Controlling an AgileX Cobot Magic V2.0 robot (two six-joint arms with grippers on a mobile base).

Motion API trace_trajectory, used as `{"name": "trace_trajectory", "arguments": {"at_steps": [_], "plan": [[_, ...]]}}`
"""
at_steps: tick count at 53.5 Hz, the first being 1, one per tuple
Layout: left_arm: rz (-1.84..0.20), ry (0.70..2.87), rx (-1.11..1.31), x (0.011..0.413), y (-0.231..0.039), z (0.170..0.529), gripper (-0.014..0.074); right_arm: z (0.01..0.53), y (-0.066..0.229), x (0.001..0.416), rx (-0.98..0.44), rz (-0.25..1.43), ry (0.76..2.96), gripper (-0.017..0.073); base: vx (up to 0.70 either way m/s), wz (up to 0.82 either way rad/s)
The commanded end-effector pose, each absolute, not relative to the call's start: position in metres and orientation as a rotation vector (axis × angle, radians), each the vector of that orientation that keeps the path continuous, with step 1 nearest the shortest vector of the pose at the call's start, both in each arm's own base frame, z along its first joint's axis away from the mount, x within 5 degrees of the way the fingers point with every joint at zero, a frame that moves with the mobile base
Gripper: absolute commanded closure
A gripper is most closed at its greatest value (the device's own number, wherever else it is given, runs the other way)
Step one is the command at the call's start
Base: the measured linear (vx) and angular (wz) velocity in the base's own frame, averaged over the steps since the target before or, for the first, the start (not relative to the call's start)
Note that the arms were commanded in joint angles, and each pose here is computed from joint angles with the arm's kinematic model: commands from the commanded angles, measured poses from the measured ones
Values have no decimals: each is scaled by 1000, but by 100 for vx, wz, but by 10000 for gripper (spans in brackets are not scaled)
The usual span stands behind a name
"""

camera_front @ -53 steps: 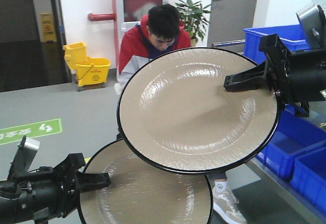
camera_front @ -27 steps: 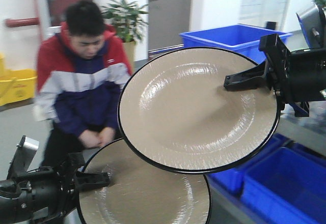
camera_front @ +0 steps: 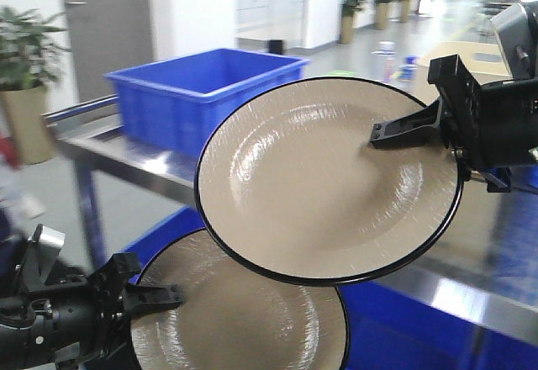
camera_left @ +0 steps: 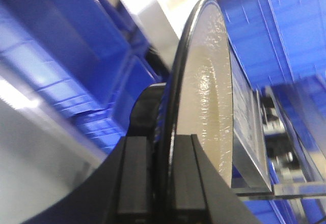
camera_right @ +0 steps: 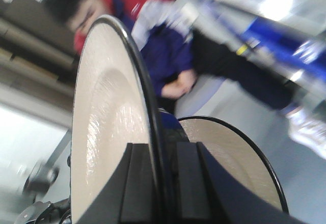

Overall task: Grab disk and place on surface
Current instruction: 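Hold both plates while the base drives to the steel table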

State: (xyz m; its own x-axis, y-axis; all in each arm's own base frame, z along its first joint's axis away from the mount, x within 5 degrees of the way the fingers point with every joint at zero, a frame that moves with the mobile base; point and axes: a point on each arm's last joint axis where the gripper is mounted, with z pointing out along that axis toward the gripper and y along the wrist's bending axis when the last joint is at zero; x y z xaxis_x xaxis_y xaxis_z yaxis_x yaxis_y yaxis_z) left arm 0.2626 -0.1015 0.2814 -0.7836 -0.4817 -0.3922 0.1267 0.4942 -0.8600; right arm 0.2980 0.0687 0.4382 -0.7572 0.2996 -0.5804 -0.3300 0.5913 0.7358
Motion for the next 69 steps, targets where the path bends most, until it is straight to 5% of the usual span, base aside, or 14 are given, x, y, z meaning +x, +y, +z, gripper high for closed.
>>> {"name": "trace_trajectory", "arguments": {"at_steps": [1,69], "plan": [[-1481,1983,-334,259,-105,312,592,471,70,285,5,1259,1961,567,39,-74],[-1481,1983,-334,259,-105,312,592,471,70,285,6,1258,1961,567,30,-40]]}}
